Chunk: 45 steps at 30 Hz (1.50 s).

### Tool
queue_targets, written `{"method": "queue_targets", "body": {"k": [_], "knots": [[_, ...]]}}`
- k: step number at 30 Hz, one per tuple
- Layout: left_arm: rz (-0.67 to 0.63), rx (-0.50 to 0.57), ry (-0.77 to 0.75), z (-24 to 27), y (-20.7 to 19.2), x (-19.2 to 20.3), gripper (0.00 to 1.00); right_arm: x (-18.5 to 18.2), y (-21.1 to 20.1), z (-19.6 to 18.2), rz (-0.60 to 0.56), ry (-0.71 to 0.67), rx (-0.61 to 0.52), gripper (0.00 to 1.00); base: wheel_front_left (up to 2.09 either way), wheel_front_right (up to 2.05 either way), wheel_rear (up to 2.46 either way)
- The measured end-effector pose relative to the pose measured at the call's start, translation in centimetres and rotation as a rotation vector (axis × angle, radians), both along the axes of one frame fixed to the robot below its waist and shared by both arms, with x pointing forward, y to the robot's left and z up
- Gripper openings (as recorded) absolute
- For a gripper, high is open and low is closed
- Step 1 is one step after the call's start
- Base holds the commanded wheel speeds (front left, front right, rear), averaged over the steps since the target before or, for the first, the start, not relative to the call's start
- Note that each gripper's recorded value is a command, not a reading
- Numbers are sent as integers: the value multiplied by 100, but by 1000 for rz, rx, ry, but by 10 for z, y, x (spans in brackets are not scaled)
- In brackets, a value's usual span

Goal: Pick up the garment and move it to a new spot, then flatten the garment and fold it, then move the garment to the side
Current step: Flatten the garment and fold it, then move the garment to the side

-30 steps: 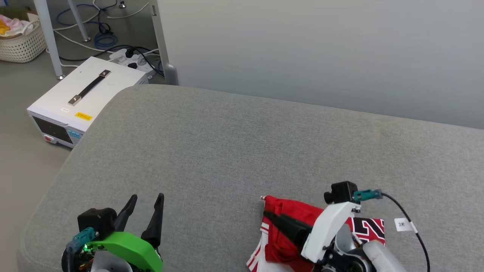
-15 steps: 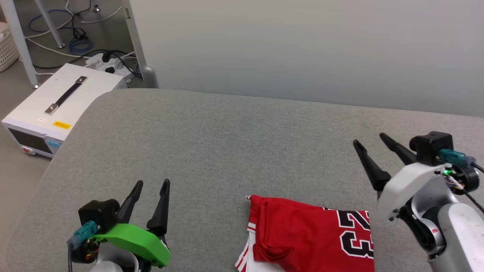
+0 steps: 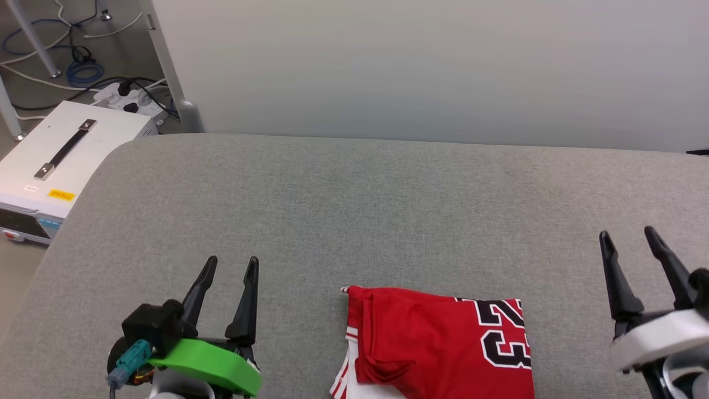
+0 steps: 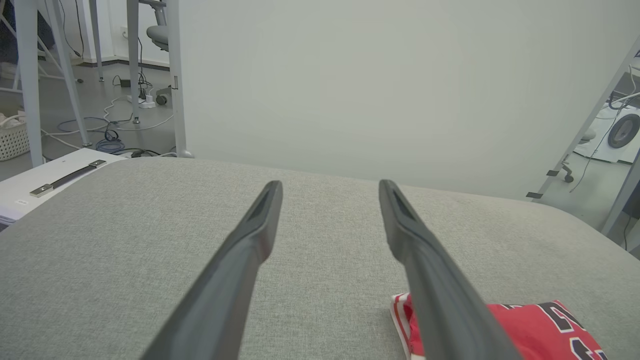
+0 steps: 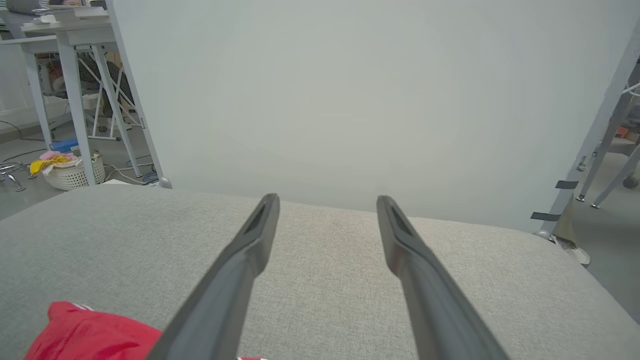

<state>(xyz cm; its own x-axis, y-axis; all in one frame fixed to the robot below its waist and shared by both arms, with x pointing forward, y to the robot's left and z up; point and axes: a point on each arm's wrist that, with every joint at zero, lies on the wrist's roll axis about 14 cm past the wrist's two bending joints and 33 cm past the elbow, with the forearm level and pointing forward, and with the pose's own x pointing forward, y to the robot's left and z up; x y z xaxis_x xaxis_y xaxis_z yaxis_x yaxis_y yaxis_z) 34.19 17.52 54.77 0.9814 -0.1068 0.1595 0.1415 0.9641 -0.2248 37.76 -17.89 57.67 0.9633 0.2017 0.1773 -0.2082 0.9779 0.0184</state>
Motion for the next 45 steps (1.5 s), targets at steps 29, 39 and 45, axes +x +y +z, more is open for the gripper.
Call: {"method": "queue_targets", "body": {"k": [29,39,45], "knots": [[-11,61,-4,-18,-5,-4,100,-17,24,-80,19,314,9,100,0,0,0],[6,66,55,-36,0,6,100,-34,49,-171,118,835,9,100,0,0,0],[3,70,71,-40,0,12,100,-32,67,-193,163,972,35,100,0,0,0]]}}
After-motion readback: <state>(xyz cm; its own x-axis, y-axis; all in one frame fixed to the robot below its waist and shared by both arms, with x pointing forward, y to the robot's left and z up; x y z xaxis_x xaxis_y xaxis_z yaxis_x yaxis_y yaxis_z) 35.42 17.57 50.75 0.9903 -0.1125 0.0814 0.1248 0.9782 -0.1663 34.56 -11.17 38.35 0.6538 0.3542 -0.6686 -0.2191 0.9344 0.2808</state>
